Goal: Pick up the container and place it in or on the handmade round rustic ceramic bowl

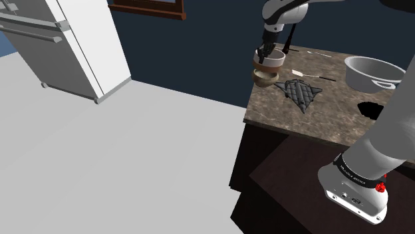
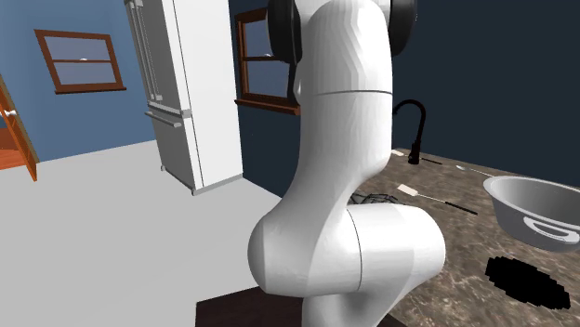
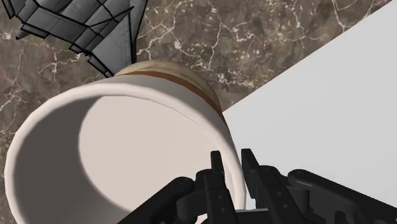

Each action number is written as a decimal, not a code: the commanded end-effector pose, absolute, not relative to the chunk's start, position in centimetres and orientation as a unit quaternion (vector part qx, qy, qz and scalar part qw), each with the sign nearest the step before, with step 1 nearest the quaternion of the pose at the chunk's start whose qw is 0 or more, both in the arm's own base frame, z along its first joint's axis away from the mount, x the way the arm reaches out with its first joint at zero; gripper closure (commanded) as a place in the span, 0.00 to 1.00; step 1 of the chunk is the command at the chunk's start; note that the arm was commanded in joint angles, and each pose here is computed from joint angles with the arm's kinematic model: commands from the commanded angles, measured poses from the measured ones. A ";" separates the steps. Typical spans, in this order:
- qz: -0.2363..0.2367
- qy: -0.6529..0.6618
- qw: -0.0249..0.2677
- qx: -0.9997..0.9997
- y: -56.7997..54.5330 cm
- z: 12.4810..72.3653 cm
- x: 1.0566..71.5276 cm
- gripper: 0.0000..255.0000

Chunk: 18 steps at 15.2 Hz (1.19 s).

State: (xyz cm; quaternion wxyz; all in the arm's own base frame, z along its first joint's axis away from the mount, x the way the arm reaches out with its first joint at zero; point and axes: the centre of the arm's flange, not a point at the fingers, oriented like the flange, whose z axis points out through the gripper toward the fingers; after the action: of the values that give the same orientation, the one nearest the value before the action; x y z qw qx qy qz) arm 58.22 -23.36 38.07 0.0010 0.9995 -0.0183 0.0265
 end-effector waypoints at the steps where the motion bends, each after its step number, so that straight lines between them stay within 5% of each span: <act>1: 0.027 -0.018 0.001 0.999 -23.4 37.0 58.1 1.00; 11: 0.027 -0.018 0.001 0.999 -23.4 35.8 58.1 1.00; 12: 0.027 -0.018 0.001 0.999 -23.4 35.8 58.1 0.00; 18: 0.027 -0.018 0.001 0.999 -23.3 37.1 58.0 0.00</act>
State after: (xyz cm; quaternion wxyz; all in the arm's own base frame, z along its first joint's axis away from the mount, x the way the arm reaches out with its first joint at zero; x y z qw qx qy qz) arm 58.04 -23.36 36.51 0.0013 0.9995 -0.0182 0.0272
